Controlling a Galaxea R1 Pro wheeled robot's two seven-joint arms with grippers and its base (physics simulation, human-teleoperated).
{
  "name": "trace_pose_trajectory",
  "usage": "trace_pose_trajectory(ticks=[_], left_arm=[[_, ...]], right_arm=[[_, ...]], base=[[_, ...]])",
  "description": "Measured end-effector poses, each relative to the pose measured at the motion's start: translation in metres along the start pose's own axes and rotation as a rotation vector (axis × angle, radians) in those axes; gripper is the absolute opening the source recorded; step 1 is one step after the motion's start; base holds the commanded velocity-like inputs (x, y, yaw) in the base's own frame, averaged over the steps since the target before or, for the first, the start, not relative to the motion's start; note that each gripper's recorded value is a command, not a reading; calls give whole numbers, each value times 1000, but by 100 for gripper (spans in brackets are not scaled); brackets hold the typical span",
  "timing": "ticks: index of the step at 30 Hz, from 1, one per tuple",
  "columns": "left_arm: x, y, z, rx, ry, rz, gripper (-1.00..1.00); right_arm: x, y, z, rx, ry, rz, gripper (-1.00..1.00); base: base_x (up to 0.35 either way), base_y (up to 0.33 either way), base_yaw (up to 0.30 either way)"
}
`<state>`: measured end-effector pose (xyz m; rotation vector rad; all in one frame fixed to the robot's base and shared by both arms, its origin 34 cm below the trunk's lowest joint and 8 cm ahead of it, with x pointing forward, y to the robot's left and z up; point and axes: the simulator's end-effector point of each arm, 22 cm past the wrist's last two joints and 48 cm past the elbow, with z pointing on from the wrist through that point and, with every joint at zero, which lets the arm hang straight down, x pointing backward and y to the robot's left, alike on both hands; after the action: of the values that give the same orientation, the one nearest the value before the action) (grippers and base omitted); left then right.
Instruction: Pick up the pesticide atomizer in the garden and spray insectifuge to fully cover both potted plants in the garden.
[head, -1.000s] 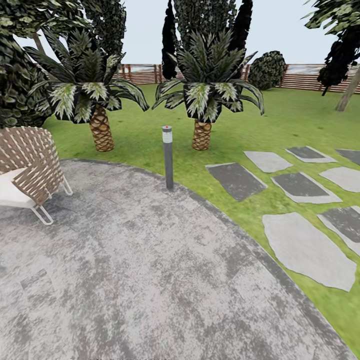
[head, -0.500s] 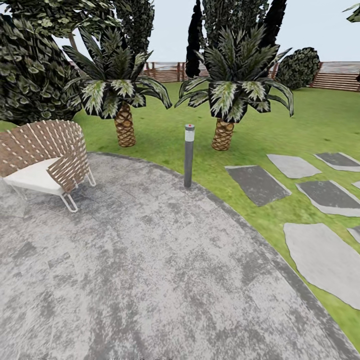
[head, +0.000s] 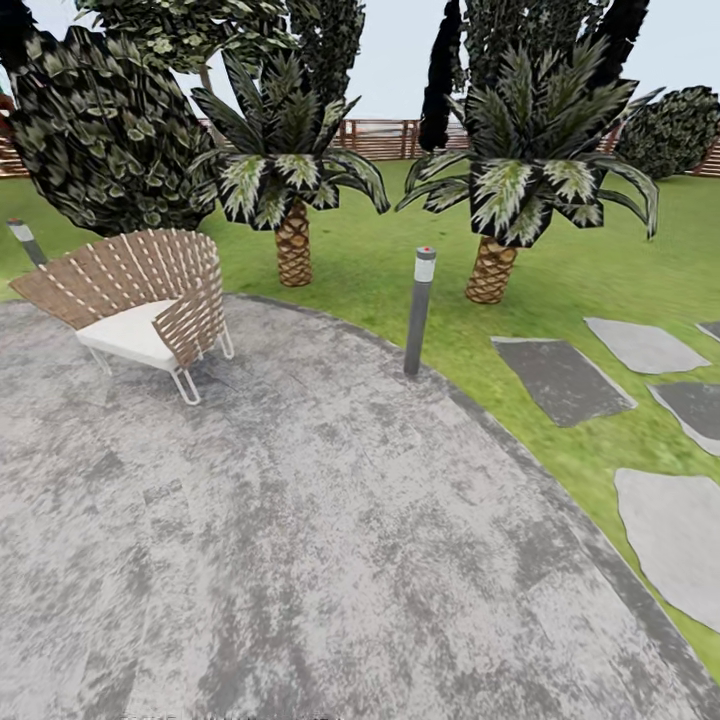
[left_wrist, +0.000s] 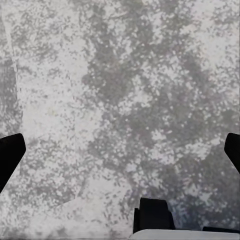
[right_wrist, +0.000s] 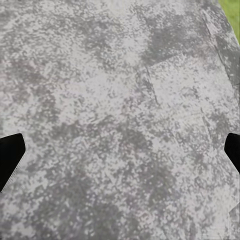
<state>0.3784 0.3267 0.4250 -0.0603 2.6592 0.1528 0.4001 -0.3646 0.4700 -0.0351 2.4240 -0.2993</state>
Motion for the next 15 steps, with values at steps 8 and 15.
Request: trace_pose_trajectory(ticks=[8, 15], left_arm=[[2, 0, 0, 1, 5, 3, 100], [4, 0, 0, 0, 8, 3, 100]], right_arm=[[2, 0, 0, -1, 4, -1, 100], [4, 1, 0, -2, 8, -2, 100]], base=[[0, 0, 258], [0, 0, 269]])
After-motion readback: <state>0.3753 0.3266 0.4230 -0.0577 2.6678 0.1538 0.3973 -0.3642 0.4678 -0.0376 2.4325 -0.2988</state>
